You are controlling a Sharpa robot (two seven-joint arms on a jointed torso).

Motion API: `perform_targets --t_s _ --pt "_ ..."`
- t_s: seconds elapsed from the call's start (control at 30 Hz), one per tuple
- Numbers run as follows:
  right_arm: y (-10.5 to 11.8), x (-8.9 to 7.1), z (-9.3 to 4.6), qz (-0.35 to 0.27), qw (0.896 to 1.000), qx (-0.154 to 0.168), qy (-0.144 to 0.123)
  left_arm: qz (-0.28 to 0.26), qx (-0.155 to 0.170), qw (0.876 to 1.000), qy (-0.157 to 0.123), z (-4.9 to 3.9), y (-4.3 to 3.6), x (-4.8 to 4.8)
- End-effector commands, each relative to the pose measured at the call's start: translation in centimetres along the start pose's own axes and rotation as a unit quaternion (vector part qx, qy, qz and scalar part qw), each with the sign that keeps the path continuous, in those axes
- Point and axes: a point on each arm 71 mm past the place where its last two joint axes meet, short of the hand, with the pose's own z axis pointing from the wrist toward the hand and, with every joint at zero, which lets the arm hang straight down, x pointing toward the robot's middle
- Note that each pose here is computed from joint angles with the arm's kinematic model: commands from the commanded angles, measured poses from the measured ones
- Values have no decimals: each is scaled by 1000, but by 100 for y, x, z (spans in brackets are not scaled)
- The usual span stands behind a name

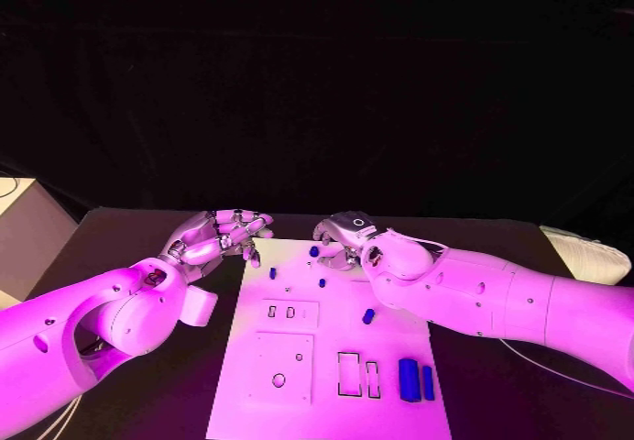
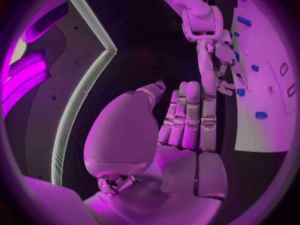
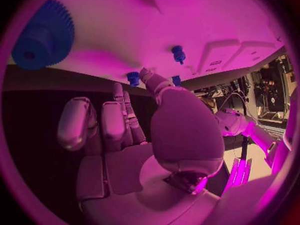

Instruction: Assemble the parts on the task board

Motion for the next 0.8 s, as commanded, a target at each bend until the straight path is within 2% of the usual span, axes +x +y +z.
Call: perform_targets --t_s 0.03,0.17,0.3,0.5,0.7,0.8 --pt "-33 -60 -87 13 1000 -5 -26 -1 3 1000 8 4 -7 11" --pt "-146 -164 -241 72 996 4 -51 0 3 1000 4 -3 -6 -13" --pt "-329 -266 -398 141 988 42 -55 3 4 1000 -1 -10 -6 -47" --pt "-611 -312 -591 179 980 85 -14 8 5 1000 -6 -20 -1 -102" --pt "-800 -267 -699 169 979 108 38 11 5 1000 -8 -20 8 -131" --pt "-866 -243 -723 161 979 117 54 11 5 1000 -8 -18 11 -130"
